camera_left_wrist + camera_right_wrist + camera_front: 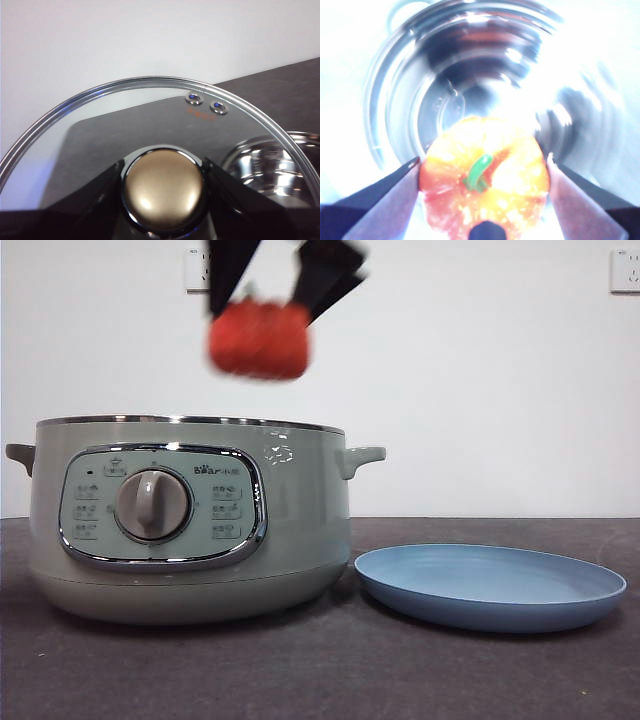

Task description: Take the pumpkin out from the steamer,put the pumpkin in the blue plate,close the lid

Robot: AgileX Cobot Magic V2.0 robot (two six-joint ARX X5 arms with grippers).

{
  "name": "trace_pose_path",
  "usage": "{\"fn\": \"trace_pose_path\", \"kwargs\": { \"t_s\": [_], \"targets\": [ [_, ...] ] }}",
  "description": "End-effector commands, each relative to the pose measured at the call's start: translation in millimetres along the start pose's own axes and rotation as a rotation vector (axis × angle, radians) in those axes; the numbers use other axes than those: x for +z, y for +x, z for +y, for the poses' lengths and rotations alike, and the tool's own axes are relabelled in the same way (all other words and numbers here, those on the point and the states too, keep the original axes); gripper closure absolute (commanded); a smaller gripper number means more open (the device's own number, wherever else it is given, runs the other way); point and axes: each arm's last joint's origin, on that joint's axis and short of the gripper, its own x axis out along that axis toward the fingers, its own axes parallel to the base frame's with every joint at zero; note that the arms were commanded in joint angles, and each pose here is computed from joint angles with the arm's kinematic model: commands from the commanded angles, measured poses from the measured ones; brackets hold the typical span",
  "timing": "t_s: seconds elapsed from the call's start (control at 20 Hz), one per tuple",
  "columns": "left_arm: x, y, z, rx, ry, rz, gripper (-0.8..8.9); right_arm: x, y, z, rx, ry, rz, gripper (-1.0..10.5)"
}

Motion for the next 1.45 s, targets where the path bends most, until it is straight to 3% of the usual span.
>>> {"fn": "trace_pose_path", "kwargs": {
  "t_s": [0.05,0.2,0.35,0.45,0.65,1.05,1.3,1.35,1.45],
  "targets": [
    [11.5,3.3,-1.5,-0.028,-0.022,-0.075,8.22,-17.1,-29.7,-20.5,-0.12,0.12,0.067,9.6],
    [15.5,21.7,-11.7,-0.108,-0.013,-0.068,8.22,-46.7,-61.4,-51.0,-0.462,0.352,0.195,9.6],
    [17.8,34.2,-19.2,-0.178,-0.01,-0.067,8.22,-68.6,-63.8,-61.1,-0.586,0.439,0.222,9.6],
    [18.1,40.9,-23.4,-0.22,-0.011,-0.059,8.22,-84.6,-53.7,-60.8,-0.622,0.456,0.212,9.6],
    [18.7,49.4,-27.9,-0.242,-0.008,-0.052,8.22,-118.1,-18.2,-54.8,-0.581,0.474,0.108,9.6],
    [19.1,52.1,-29.1,-0.246,-0.008,-0.053,8.22,-158.0,67.2,-61.5,-0.317,0.482,0.094,9.4],
    [19.0,52.0,-29.6,-0.261,-0.008,-0.053,8.22,-168.3,101.3,-72.3,-0.318,0.499,0.188,9.3],
    [19.0,52.0,-29.6,-0.261,-0.008,-0.053,8.22,-169.2,103.5,-72.6,-0.317,0.5,0.196,9.1],
    [19.0,52.0,-29.6,-0.261,-0.008,-0.053,8.22,-169.6,104.7,-72.7,-0.317,0.501,0.2,7.1]
  ]
}}
